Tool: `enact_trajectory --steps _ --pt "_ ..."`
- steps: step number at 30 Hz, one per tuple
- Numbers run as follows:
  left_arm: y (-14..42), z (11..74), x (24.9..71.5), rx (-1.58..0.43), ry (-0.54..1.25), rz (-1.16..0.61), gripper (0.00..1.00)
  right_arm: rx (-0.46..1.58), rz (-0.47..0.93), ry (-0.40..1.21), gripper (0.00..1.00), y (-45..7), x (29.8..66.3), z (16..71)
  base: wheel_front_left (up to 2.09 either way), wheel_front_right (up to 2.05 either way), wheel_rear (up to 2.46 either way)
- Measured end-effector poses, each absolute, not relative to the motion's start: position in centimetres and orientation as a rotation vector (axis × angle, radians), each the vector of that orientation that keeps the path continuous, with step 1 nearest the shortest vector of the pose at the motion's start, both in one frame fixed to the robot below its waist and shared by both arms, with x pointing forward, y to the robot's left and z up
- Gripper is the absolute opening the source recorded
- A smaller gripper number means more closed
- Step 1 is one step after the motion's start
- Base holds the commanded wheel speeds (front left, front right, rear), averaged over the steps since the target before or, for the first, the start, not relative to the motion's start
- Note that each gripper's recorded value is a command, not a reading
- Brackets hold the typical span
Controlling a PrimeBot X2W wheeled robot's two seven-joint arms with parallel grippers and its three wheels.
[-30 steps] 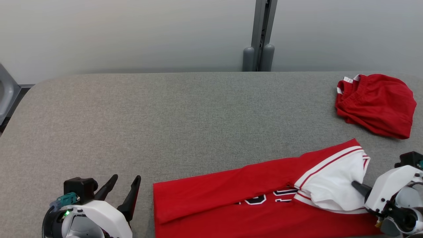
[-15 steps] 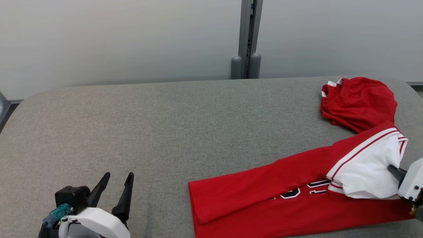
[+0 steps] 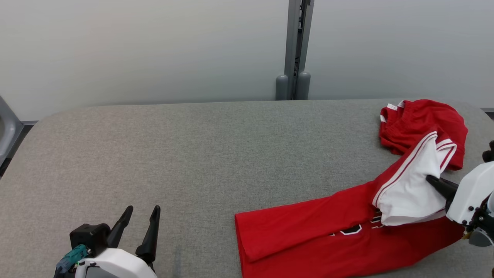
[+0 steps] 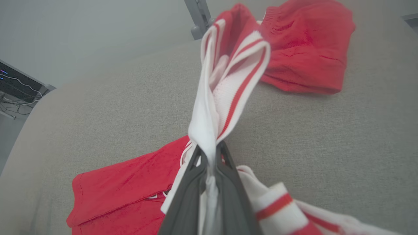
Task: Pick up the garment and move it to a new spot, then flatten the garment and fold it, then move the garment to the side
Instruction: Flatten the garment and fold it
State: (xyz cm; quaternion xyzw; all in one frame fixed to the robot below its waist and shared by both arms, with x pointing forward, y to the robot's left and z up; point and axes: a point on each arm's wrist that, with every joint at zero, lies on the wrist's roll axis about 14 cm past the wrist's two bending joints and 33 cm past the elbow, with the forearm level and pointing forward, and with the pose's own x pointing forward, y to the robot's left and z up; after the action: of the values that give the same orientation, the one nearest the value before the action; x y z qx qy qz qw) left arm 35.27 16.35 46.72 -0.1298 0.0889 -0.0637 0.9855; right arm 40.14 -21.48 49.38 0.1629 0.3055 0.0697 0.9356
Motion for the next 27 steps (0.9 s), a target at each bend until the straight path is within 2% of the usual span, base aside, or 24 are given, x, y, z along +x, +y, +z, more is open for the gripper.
enact_trajectory --steps 13,18,27 --pt "18.8 46.5 33.6 -0.282 0.169 -0.046 1.00 0.216 0.462 0.707 0.00 -11.2 37.1 49.3 0.00 0.00 0.00" --pt "19.6 46.2 32.9 -0.292 0.172 -0.017 1.00 0.306 0.572 0.762 0.00 -7.0 36.0 48.1 0.00 0.00 0.00" --pt "21.8 45.8 31.7 -0.293 0.180 0.055 1.00 0.402 0.678 0.859 0.00 -1.8 35.3 45.8 0.00 0.00 0.00"
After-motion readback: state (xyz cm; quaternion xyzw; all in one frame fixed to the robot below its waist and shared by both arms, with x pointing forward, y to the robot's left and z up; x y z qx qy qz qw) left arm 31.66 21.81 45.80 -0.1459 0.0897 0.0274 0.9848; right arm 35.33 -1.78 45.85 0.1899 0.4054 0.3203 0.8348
